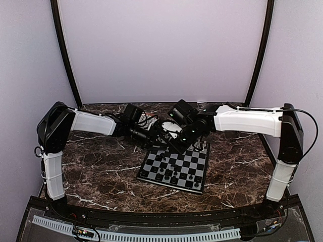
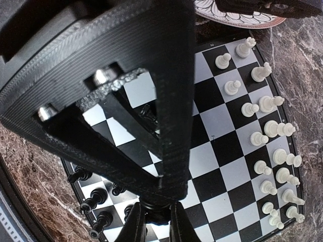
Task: Set up the chess pieces on the board
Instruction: Pass from the right arm to the left
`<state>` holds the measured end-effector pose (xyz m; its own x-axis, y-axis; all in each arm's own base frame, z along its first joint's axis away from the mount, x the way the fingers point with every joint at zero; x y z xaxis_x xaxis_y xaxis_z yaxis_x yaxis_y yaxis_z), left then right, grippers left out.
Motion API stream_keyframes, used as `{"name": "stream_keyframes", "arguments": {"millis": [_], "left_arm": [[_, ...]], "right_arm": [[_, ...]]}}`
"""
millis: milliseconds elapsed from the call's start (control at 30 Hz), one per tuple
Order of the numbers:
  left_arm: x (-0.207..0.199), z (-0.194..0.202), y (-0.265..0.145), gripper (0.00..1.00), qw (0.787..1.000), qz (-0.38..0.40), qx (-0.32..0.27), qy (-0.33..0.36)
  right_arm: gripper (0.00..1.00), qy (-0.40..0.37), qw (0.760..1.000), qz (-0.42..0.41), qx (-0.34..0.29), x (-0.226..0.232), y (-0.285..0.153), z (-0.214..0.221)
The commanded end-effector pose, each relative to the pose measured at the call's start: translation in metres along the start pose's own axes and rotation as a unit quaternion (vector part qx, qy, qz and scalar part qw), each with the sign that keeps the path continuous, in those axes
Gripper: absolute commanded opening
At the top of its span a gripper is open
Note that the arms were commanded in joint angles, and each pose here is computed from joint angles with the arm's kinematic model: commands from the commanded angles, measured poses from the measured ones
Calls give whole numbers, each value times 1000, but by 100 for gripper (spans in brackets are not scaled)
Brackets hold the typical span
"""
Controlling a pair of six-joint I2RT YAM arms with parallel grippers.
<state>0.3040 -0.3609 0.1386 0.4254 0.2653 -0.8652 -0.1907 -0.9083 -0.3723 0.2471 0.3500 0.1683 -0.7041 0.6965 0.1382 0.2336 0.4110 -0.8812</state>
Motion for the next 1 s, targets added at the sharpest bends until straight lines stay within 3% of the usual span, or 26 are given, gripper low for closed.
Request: {"name": "stream_keyframes", "arguments": {"millis": [0, 467, 833, 967], "left_arm": [[-16, -2, 2, 39, 1000, 22, 9, 17], [-20, -4, 4, 38, 999, 46, 23, 18], [-16, -9, 3, 23, 999, 40, 25, 15], [-17, -16, -5, 21, 999, 42, 11, 18]], "right_arm": [[6, -16, 999, -18, -41, 13, -13, -18], [5, -18, 999, 2, -46, 10, -9, -26], [7, -19, 998, 10, -53, 8, -15, -29], [16, -12, 998, 14, -60, 4, -26, -26]]}}
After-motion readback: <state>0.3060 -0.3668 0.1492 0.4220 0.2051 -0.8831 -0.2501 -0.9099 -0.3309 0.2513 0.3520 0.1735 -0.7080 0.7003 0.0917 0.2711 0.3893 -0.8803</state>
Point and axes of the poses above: each gripper's point midway between its finger pads, its own y axis out along the fingers, its own x axis along the line the jaws close on, z = x × y, the point moved 5 cm from there along -y, back along the fingers, and after that the axes turned 10 degrees about y, right-handed, at the moved point
